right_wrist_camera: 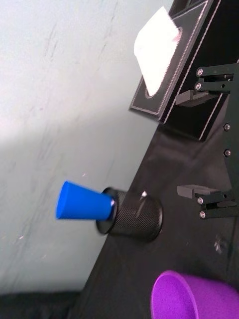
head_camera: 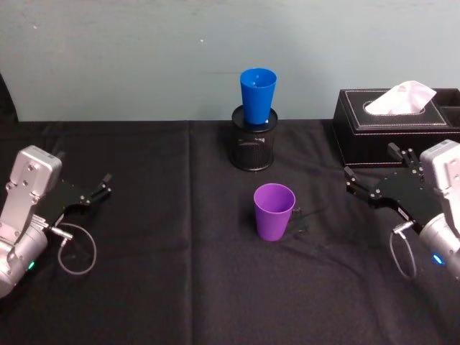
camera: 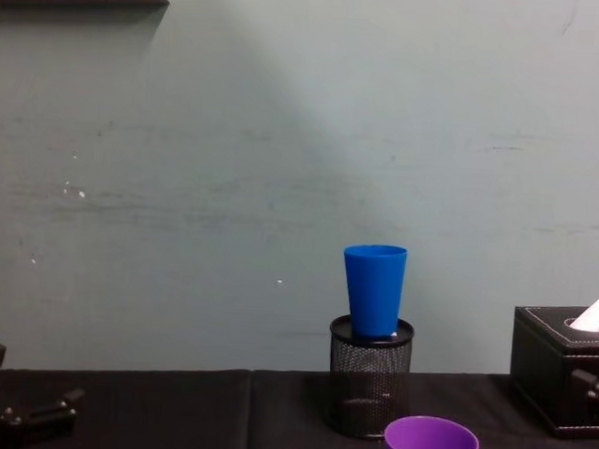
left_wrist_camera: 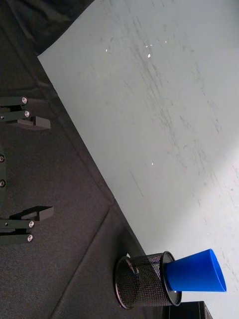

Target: Pick up one cup with a gripper and tap it against the other cup.

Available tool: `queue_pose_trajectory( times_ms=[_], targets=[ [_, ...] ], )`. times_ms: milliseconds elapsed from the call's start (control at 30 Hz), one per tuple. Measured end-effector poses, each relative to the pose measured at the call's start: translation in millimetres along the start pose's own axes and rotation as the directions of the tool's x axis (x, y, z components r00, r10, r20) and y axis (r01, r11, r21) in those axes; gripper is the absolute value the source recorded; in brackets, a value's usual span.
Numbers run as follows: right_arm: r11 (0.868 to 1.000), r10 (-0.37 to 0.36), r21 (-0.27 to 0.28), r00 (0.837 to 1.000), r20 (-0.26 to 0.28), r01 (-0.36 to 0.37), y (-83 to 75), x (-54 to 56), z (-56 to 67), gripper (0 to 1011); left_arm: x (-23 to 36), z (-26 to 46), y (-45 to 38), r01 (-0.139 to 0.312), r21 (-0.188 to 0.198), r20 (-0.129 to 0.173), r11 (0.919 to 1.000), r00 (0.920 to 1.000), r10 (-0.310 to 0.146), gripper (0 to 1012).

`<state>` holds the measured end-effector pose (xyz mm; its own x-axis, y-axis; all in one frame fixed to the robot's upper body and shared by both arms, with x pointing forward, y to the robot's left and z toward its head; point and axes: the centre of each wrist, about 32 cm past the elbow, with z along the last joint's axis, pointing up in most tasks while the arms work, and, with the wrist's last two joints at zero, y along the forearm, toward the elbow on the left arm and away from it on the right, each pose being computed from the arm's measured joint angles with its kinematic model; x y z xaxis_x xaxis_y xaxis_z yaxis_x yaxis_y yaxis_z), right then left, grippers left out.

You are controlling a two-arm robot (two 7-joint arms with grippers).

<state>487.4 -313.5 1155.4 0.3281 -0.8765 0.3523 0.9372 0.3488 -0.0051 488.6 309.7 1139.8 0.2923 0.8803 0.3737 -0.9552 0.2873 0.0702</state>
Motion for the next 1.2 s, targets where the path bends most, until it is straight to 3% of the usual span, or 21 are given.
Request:
queue_pose_trajectory(
  times_ms=[200, 367, 433, 533, 700, 933, 1200],
  targets=[
    [0.993, 0.113, 0.041, 0.992, -0.062, -0.11, -10.7, 6.8, 1.1, 1003, 0.0, 0.0, 0.0, 0.0, 0.0, 0.0, 1.0, 1.0, 0.0, 1000],
    [0.952, 0.304, 0.067, 0.944, -0.132, -0.297, -18.1, 10.8, -1.7, 1003, 0.0, 0.0, 0.0, 0.0, 0.0, 0.0, 1.0, 1.0, 0.0, 1000],
    [0.942, 0.336, 0.067, 0.932, -0.139, -0.329, -19.5, 10.2, -2.4, 1003, 0.0, 0.0, 0.0, 0.0, 0.0, 0.0, 1.0, 1.0, 0.0, 1000],
    [0.91, 0.414, 0.065, 0.895, -0.165, -0.409, -20.9, 5.6, -6.0, 1003, 0.0, 0.0, 0.0, 0.0, 0.0, 0.0, 1.0, 1.0, 0.0, 1000],
    [0.876, 0.481, 0.055, 0.855, -0.192, -0.48, -17.0, -4.1, -12.2, 1003, 0.0, 0.0, 0.0, 0.0, 0.0, 0.0, 1.0, 1.0, 0.0, 1000],
    [0.859, 0.507, 0.048, 0.835, -0.212, -0.509, -3.3, -15.0, -20.7, 1003, 0.0, 0.0, 0.0, 0.0, 0.0, 0.0, 1.0, 1.0, 0.0, 1000],
    [0.861, 0.503, 0.055, 0.833, -0.228, -0.505, 19.6, -18.5, -25.9, 1003, 0.0, 0.0, 0.0, 0.0, 0.0, 0.0, 1.0, 1.0, 0.0, 1000]
  ],
)
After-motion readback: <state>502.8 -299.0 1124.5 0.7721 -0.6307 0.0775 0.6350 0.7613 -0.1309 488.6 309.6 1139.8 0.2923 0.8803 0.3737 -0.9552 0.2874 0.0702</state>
